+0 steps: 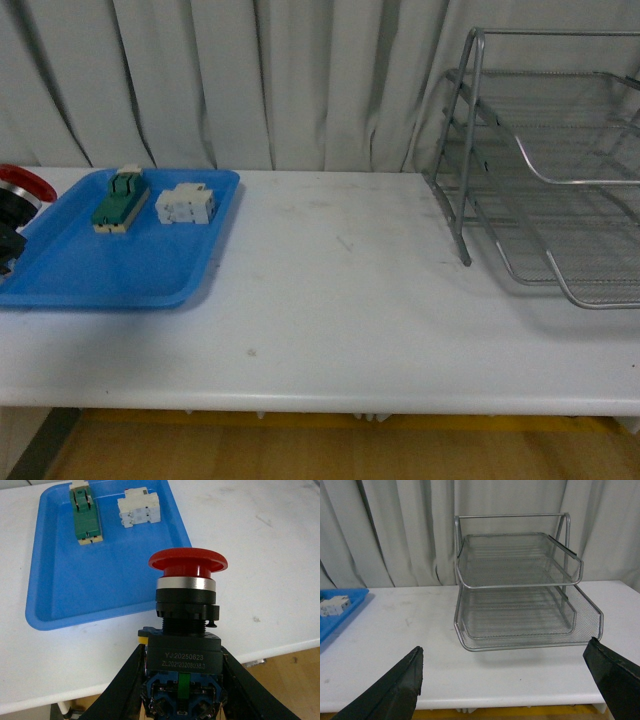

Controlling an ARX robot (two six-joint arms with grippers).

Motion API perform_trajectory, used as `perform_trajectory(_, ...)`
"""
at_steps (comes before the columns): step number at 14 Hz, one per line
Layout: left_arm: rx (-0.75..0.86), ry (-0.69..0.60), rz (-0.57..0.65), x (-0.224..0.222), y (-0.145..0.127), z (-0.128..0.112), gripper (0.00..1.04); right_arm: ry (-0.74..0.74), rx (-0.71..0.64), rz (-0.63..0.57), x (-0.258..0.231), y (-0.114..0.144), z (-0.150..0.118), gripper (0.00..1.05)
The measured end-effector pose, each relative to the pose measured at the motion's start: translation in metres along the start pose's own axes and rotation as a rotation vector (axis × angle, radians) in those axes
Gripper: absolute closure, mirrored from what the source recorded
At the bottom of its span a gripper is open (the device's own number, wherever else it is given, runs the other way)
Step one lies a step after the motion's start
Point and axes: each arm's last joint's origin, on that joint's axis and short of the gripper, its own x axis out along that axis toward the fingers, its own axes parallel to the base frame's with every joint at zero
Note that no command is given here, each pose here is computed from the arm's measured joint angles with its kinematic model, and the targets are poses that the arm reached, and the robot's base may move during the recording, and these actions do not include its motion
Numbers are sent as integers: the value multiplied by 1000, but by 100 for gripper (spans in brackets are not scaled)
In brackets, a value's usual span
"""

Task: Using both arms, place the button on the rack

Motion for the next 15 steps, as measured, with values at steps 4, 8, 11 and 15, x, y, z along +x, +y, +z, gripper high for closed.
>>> perform_trajectory(4, 2, -5, 21, 0, 1, 0, 69, 0, 0, 0, 0, 0, 0, 6)
perform_trajectory(8, 9, 2, 8, 1, -2, -1, 69, 0, 0, 0, 0, 0, 0, 6)
perform_trajectory(11, 12, 2, 6, 1, -3, -1, 69, 0, 0, 0, 0, 0, 0, 6)
perform_trajectory(15, 19, -7, -6, 1, -6, 0, 69, 0, 0, 0, 0, 0, 0, 6)
